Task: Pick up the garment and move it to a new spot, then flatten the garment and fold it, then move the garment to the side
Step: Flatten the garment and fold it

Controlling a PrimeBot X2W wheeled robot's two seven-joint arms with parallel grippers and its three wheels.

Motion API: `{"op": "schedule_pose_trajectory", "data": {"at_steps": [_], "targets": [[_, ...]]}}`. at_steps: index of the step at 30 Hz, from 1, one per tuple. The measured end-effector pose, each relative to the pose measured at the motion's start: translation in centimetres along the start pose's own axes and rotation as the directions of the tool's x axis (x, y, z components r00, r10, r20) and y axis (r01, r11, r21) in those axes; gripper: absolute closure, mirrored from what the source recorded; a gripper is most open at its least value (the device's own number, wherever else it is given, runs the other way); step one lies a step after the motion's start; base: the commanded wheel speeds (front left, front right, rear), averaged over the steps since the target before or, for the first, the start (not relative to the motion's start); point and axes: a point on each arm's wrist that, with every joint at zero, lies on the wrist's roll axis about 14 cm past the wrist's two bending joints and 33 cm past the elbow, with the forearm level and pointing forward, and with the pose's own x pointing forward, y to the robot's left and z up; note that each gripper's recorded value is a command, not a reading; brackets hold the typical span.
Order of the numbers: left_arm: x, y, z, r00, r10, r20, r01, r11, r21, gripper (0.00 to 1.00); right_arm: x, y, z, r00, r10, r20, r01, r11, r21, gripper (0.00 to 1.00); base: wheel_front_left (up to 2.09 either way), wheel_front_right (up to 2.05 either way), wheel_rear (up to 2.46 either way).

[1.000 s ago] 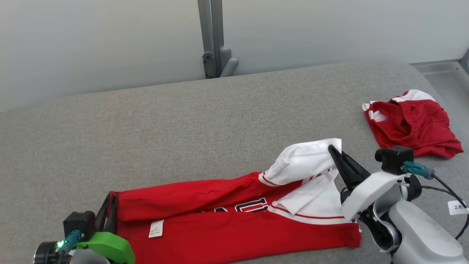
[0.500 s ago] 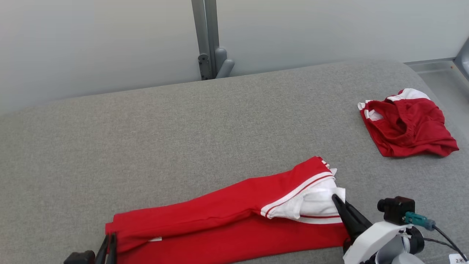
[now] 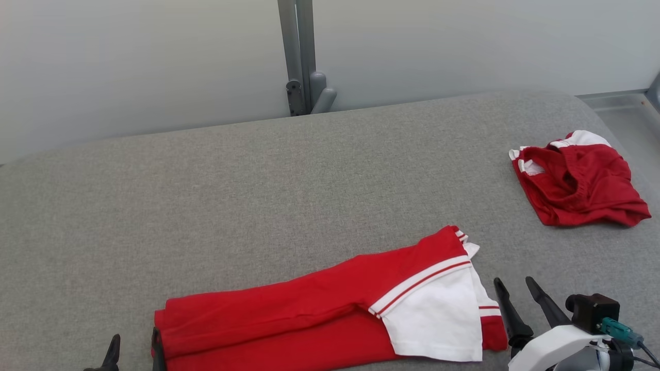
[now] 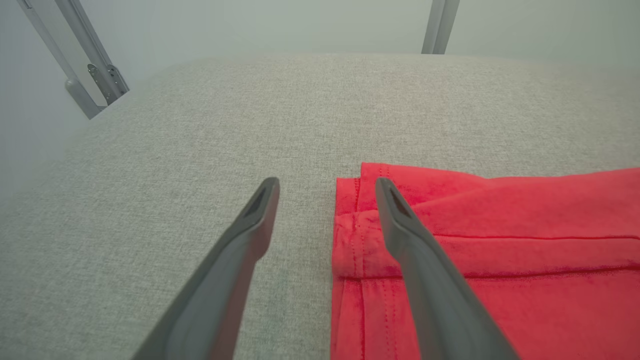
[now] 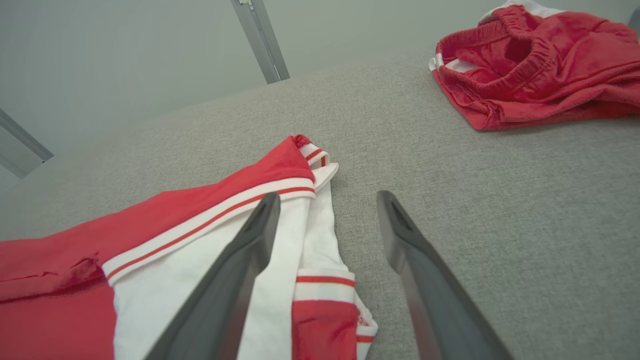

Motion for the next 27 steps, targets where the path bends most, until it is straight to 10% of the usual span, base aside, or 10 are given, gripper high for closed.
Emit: {"op": "schedule_pose_trajectory", "data": {"at_steps": [27], "targets": [[-1.9,-1.3,-0.1,1.000,-0.020,0.009,0.019,1.000,0.022,0.00,3.3,1.3,-3.1,0.994,-0.037,-0.107,0.033,0.999,-0.039,0.00,0.00,0.00,0.00]]}}
